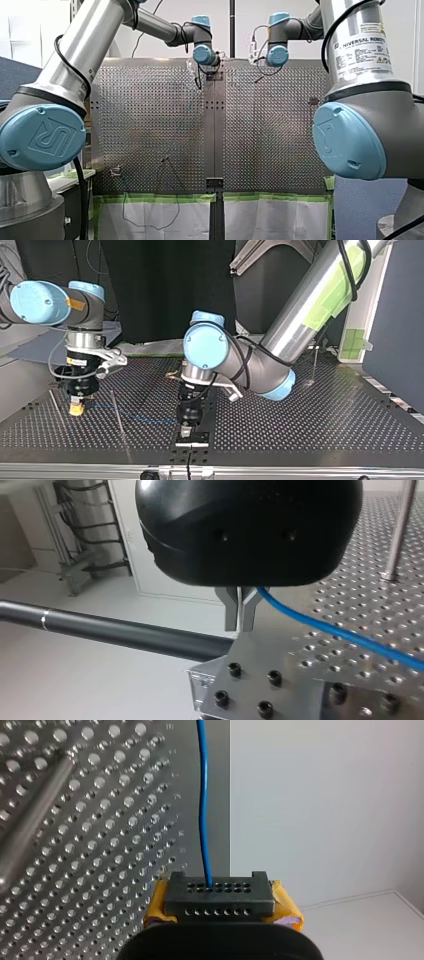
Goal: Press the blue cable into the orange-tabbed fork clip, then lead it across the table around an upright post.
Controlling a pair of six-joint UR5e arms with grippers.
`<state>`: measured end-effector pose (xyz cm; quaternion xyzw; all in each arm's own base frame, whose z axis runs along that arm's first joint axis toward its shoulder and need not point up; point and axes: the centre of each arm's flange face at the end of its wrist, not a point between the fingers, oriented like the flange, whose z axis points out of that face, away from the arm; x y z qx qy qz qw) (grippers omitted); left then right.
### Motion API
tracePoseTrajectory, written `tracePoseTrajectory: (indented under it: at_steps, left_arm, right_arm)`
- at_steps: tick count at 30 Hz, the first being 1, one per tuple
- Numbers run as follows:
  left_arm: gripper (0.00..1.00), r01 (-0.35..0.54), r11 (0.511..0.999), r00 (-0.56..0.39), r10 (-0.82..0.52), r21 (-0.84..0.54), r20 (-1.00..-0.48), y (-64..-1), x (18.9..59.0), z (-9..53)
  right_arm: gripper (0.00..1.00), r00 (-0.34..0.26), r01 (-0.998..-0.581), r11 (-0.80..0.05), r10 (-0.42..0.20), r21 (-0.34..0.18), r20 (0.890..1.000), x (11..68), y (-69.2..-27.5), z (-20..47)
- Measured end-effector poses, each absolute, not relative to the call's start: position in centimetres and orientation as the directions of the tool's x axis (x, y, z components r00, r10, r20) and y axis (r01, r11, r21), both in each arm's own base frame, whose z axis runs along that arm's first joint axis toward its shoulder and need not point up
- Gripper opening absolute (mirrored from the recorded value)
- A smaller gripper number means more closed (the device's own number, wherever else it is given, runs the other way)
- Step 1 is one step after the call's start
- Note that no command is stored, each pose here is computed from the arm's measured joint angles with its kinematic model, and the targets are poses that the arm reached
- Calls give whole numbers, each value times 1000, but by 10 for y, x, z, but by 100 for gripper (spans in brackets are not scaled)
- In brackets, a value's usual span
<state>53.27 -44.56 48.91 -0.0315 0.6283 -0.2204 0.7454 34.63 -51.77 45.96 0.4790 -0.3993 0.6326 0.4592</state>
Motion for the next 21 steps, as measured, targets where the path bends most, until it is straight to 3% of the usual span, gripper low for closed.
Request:
tracePoseTrajectory:
  at_steps: [21]
  left_arm:
    - [1,316,876,108,-416,-365,-903,-466,542,487]
  right_arm:
    - [0,-107,-979,-191,206,-67,973,308,-541,460]
